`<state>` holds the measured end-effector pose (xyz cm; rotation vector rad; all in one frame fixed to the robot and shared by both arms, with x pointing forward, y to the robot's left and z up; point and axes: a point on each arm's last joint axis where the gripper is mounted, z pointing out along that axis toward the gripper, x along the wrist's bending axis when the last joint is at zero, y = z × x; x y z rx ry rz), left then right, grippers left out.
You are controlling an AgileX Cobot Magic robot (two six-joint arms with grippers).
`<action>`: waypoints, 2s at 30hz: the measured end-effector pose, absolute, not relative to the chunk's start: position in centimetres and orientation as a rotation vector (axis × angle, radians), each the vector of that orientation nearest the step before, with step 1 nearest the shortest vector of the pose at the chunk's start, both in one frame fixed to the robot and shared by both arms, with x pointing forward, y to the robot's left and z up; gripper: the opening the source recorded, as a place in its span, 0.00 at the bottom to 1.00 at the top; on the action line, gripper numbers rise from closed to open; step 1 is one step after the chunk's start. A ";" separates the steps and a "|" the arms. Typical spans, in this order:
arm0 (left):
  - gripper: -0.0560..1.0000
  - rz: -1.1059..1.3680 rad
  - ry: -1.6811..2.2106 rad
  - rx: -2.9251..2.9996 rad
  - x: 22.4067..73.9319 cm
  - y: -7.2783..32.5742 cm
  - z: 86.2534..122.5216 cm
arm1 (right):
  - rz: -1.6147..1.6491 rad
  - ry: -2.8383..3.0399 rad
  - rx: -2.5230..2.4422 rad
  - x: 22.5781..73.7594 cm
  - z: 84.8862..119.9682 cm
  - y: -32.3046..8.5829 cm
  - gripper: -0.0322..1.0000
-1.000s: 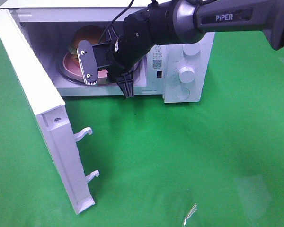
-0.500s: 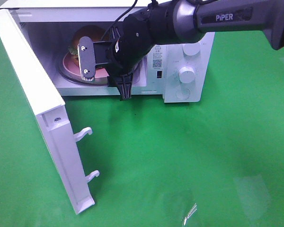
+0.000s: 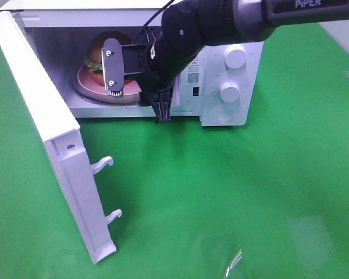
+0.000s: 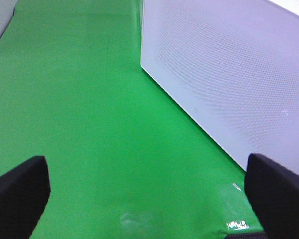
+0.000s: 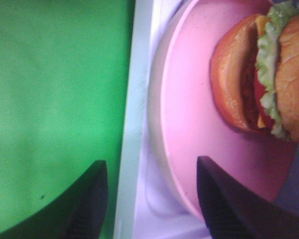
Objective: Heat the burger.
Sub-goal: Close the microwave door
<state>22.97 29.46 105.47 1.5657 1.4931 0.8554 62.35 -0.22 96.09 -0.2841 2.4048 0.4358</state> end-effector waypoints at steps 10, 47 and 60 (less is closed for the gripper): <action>0.98 0.855 1.493 1.566 23.0 29.5 105.5 | 0.425 2.430 -0.281 60.1 97.3 -2.0 0.55; 0.98 0.855 1.493 1.566 23.0 29.5 105.5 | 0.550 2.450 1.157 50.4 103.4 -16.3 0.77; 0.98 0.855 1.493 1.566 23.0 29.5 105.5 | 0.497 2.166 1.710 45.5 105.4 -24.2 0.77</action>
